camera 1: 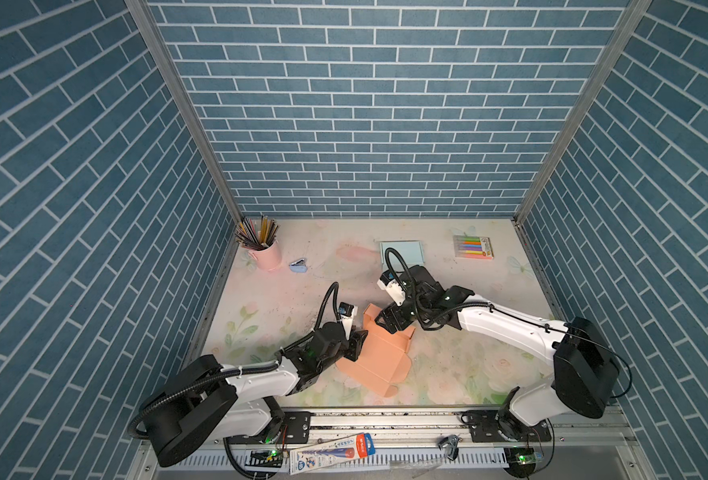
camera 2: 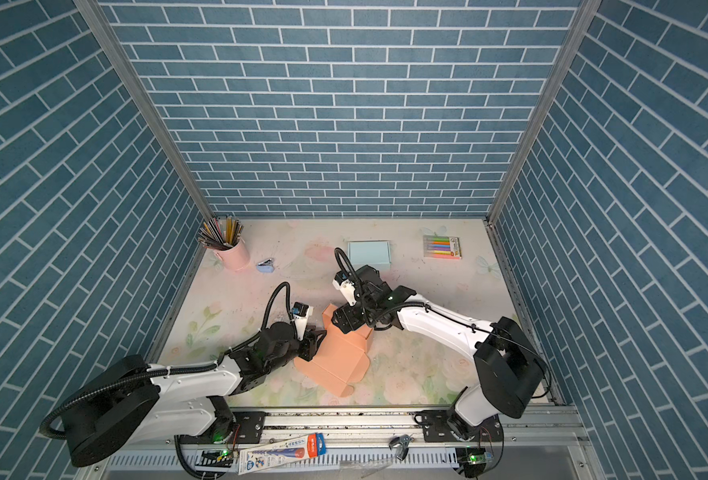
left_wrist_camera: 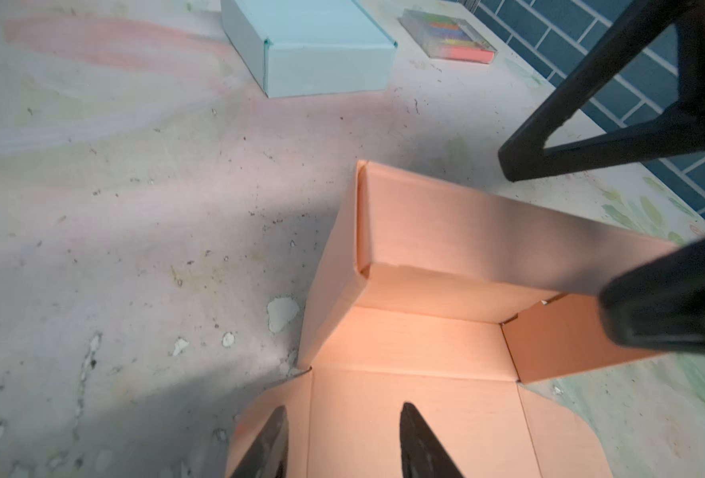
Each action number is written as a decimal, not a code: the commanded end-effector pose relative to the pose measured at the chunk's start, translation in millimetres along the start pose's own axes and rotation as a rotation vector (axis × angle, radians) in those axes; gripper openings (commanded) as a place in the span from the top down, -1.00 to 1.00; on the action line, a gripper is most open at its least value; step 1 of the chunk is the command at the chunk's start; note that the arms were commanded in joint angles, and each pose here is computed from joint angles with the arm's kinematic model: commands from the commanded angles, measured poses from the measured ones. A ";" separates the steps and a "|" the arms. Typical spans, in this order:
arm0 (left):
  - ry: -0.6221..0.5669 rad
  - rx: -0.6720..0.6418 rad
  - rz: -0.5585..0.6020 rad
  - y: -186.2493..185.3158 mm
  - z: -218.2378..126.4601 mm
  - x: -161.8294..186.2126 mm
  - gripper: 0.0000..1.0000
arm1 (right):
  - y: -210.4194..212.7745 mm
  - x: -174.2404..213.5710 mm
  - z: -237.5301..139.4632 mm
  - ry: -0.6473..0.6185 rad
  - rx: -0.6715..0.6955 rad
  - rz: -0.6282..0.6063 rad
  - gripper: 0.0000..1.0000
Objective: Fold the paper box
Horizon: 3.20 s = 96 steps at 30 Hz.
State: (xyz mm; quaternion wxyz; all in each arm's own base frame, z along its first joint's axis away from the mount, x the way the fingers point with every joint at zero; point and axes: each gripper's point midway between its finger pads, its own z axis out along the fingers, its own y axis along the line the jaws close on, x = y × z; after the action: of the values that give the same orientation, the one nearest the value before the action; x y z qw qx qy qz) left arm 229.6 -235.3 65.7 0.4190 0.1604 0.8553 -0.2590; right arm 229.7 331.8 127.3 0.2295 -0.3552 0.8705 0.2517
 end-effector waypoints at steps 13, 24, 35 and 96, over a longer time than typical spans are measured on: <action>0.007 0.008 -0.082 -4.2 -33.1 -13.2 -0.01 | -18.9 16.3 19.4 0.114 0.121 -0.056 -0.54; -0.030 0.024 -0.095 -8.5 -44.6 -31.9 -0.03 | -25.0 14.4 22.5 0.094 0.061 -0.008 -0.34; -0.067 0.030 -0.128 -9.8 -55.9 -52.9 -0.12 | -41.4 13.7 16.4 0.015 -0.081 0.102 -0.21; 0.099 0.197 -0.556 -12.0 -7.9 -30.2 0.61 | -79.2 48.6 -14.7 -0.170 -0.229 0.356 -0.25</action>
State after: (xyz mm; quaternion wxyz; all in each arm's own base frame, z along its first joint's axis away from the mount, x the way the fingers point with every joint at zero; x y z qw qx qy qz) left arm 229.2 -239.1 87.3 0.2601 -0.0253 0.8635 -0.4314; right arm 256.3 250.2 82.1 0.2061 -0.1969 0.8678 0.4071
